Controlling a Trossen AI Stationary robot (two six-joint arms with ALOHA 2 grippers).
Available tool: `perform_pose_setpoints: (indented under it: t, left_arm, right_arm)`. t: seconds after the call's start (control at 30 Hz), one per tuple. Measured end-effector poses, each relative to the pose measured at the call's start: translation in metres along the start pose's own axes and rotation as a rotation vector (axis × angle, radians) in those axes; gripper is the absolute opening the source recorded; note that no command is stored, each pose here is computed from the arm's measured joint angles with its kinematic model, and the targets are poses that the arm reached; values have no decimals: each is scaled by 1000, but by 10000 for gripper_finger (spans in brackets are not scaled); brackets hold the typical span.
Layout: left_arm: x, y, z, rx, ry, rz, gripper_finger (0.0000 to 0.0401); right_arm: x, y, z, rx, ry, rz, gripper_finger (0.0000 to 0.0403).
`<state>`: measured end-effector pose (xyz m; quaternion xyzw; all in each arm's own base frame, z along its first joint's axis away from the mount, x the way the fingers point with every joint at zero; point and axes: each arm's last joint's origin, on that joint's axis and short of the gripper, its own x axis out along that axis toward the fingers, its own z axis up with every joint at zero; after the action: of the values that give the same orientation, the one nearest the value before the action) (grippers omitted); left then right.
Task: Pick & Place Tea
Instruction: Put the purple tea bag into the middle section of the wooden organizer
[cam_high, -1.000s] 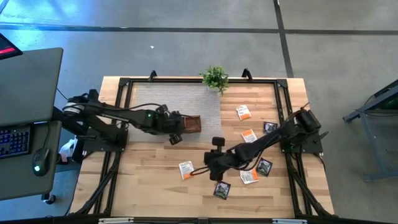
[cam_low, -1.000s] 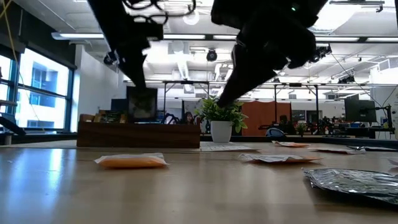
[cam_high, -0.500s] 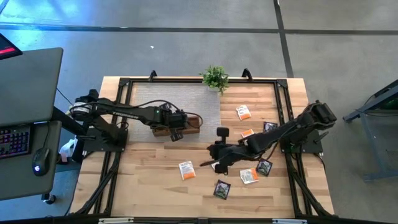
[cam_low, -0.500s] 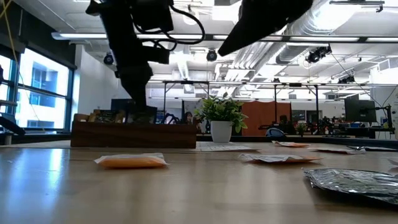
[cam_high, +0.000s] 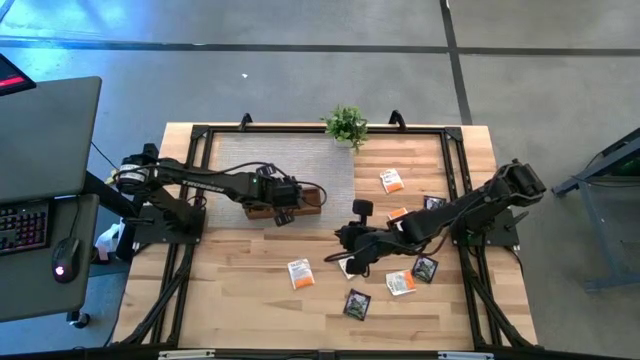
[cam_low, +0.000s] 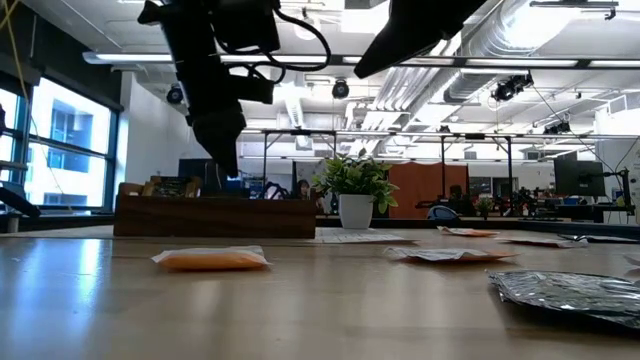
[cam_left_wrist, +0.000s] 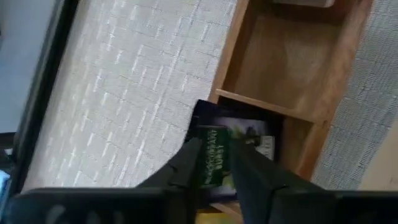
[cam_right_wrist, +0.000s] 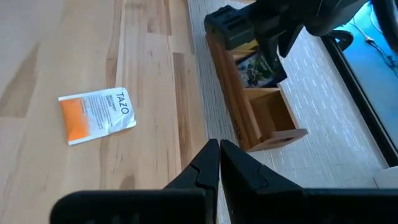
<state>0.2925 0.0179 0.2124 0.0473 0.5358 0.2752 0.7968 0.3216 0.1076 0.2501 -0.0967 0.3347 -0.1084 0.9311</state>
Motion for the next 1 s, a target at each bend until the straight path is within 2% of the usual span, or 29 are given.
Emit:
perform_pose_setpoints:
  t: [0.2,0.3,0.4,0.47,0.57,0.67,0.87,0.93,1.0]
  left_arm:
    - [0,1,0,-62,-13,44,123]
    - [-5,3,4,-158,-6,41,124]
    - [-16,7,9,-248,31,17,124]
    - [-26,5,13,-265,31,9,124]
    - [-46,-3,18,-266,-34,-17,124]
    - [-73,-12,15,-271,-115,-67,124]
    - [-112,-36,-13,-290,-241,-72,124]
    - [-120,-43,-24,-297,-260,-56,124]
    - [-127,-49,-30,-319,-290,-51,124]
  right_arm:
    - [0,2,0,0,9,59,11]
    - [-1,5,-1,8,30,154,11]
    - [-3,12,-2,77,48,270,12]
    - [-8,20,-3,100,50,303,14]
    - [-15,35,-7,72,47,304,25]
    - [-18,49,-14,77,84,353,45]
    - [-17,68,-28,91,170,384,103]
    - [-18,68,-32,92,199,352,121]
    - [-19,61,-37,144,251,266,137]
